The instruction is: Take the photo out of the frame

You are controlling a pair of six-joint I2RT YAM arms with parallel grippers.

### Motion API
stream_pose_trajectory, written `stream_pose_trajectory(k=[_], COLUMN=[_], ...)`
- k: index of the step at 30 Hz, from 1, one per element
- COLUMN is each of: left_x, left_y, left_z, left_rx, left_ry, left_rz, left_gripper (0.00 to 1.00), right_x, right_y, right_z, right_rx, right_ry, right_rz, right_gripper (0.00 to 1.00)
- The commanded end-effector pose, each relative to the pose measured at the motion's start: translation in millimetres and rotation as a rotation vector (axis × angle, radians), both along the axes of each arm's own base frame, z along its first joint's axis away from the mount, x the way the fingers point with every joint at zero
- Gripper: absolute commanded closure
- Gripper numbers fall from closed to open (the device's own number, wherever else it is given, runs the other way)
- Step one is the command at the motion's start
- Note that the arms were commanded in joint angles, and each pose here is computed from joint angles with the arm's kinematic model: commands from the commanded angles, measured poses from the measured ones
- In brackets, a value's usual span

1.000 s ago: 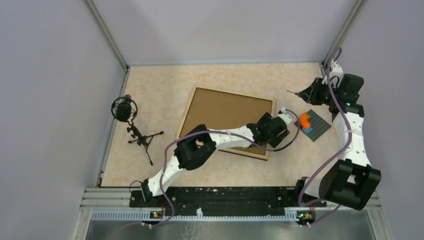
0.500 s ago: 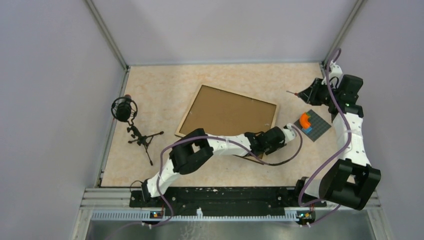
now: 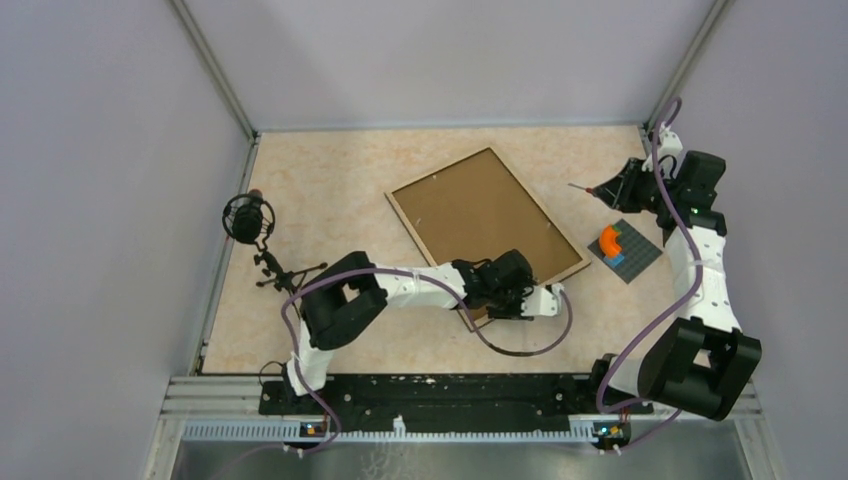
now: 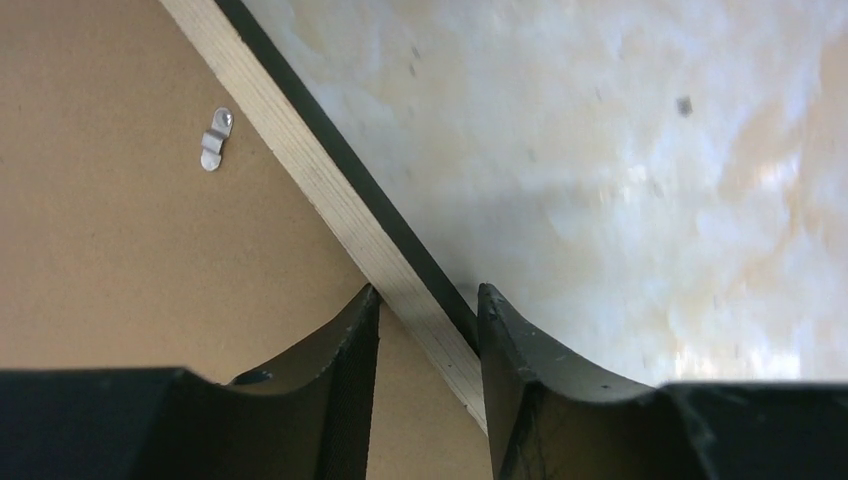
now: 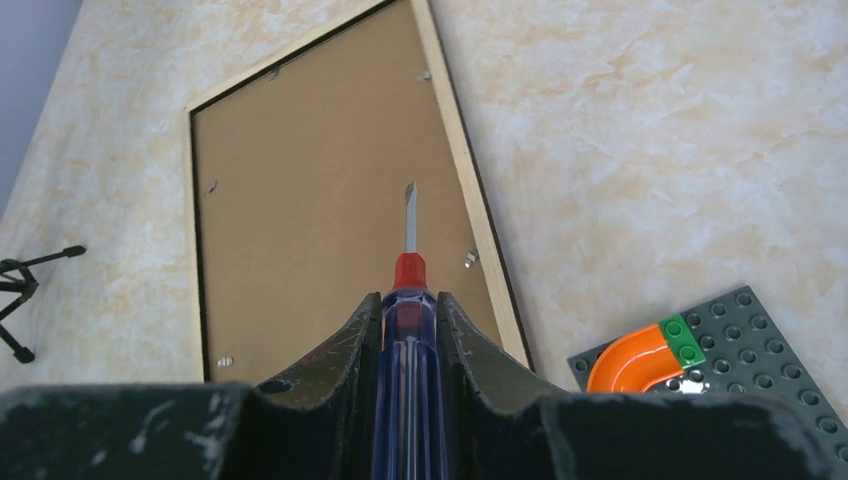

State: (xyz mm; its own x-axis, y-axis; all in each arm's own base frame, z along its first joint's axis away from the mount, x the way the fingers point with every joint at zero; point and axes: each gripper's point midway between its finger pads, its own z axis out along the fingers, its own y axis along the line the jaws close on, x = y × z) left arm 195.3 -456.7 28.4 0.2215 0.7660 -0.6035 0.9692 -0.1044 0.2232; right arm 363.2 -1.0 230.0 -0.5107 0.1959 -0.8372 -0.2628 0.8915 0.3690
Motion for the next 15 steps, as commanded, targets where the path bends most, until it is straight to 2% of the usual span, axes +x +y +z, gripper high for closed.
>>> stream_pose_trajectory(k=[1,8,13,15], left_x=[-47,-82,-103,-110], left_y=[85,142,180,193], left_z=[-37,-27,-32,-32], left_rx=[0.245,0.262,0.335,0.360], left_ry=[0.133,0.186,0.245,0.277], left_rz=[-0.190,-0.355,-0.416,-0.428], left_gripper=[0.66,0.65,0.67,0.67], right_x=[-3,-9,-15,-21], right_y=[7,17,31,47], right_z=[9,5,-7,-21], right_rx=[0.013,0.044,0.008,-0.050], right_ry=[-0.051,-0.034,-0.006,0.034], right_rz=[0.068,0.111,0.190,0.259], right_gripper=[1.00,1.00,1.00,1.00])
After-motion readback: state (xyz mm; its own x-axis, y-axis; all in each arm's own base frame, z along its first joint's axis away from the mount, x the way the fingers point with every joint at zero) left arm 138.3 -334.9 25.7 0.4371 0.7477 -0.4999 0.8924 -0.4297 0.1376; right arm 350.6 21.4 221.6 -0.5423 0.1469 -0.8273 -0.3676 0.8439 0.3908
